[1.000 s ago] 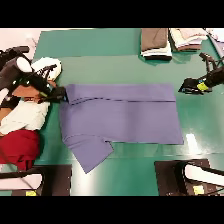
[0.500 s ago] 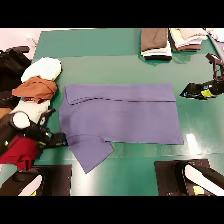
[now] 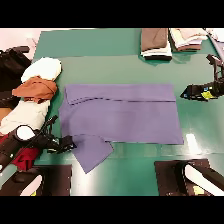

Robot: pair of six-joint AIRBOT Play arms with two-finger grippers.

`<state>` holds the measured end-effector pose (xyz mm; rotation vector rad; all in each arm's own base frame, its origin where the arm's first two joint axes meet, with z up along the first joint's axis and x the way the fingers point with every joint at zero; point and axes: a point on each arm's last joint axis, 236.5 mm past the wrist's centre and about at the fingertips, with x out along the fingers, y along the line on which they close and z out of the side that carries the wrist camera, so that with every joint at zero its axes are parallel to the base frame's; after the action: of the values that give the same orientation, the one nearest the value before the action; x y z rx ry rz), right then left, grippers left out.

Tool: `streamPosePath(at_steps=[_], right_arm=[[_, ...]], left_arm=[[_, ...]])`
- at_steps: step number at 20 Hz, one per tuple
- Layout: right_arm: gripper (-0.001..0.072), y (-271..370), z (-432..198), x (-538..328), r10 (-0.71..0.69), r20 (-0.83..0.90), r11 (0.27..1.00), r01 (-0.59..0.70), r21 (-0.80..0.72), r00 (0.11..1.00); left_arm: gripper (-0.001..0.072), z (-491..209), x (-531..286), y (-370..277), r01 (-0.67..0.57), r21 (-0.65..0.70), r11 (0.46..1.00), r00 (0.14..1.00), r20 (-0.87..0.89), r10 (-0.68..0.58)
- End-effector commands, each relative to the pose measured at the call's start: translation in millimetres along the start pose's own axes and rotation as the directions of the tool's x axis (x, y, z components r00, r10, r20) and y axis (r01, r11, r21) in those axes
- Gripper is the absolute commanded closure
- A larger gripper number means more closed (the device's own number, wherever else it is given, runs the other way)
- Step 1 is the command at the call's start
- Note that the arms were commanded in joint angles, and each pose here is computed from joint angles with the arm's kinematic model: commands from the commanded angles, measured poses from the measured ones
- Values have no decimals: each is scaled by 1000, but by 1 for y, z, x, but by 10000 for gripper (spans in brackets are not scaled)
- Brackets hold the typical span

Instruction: Fold the shirts.

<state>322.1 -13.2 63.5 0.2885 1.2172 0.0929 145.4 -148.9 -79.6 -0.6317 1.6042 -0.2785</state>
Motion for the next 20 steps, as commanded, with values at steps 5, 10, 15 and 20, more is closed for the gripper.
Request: streamPosePath(at_steps=[5, 10, 15, 20], right_arm=[[262, -56, -83, 14, -37, -215, 981, 76, 176, 976], [180, -84, -206, 55, 118, -416, 875, 105, 473, 902], [213, -57, -211, 89, 214, -377, 867, 3, 499, 901], [690, -36, -189, 85, 160, -416, 952, -28, 305, 895]], left_arm=[[681, -2, -4, -6, 15, 90, 996, 1000, -13, -14], [681, 7, -11, -11, 4, 148, 989, 1000, 15, -7], [681, 8, -11, -11, 4, 151, 988, 1000, 19, -7], [685, 5, -20, -11, -20, 192, 981, 1000, 4, 19]])
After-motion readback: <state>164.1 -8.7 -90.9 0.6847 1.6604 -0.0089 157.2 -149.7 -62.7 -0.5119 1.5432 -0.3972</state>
